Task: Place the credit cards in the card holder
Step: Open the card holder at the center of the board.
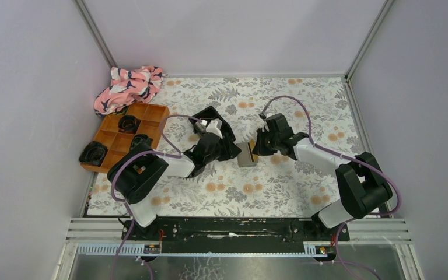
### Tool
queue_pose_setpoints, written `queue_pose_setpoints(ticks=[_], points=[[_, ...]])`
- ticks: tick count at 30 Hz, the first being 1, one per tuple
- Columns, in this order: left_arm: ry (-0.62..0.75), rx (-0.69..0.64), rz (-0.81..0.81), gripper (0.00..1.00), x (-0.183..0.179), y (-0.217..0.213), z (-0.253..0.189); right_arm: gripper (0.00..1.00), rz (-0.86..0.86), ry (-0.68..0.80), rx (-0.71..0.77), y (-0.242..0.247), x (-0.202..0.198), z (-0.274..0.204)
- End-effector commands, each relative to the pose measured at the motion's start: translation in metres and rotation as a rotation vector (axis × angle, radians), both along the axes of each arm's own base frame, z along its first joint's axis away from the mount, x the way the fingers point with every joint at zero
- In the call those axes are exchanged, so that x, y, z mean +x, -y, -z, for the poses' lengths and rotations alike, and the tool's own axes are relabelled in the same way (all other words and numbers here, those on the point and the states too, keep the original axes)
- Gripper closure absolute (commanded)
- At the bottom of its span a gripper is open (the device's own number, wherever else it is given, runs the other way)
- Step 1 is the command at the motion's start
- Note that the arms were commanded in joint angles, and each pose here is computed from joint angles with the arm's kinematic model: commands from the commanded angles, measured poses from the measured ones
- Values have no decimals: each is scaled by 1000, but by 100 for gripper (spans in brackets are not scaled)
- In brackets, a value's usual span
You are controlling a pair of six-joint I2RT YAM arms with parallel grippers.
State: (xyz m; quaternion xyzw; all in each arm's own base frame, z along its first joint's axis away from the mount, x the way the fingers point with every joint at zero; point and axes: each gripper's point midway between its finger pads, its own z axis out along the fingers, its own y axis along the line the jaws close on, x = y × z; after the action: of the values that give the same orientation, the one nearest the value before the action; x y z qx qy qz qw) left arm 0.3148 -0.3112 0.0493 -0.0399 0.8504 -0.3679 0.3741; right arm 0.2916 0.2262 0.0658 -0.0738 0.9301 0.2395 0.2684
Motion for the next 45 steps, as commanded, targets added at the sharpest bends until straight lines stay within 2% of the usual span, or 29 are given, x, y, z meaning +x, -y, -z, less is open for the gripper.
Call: queue_pose_setpoints(ticks=[1,23,34,45], points=[[1,128,-3,51,5,-6,13,100,4,31,-55,2,13,-9],[-51,245,20,52,6,-5,33,100,58,23,-172,32,19,-1],[-57,248,20,53,4,-5,36,100,71,-7,-129,32,22,11],[-62,250,25,53,3,-5,39,100,79,-52,-7,23,21,22]])
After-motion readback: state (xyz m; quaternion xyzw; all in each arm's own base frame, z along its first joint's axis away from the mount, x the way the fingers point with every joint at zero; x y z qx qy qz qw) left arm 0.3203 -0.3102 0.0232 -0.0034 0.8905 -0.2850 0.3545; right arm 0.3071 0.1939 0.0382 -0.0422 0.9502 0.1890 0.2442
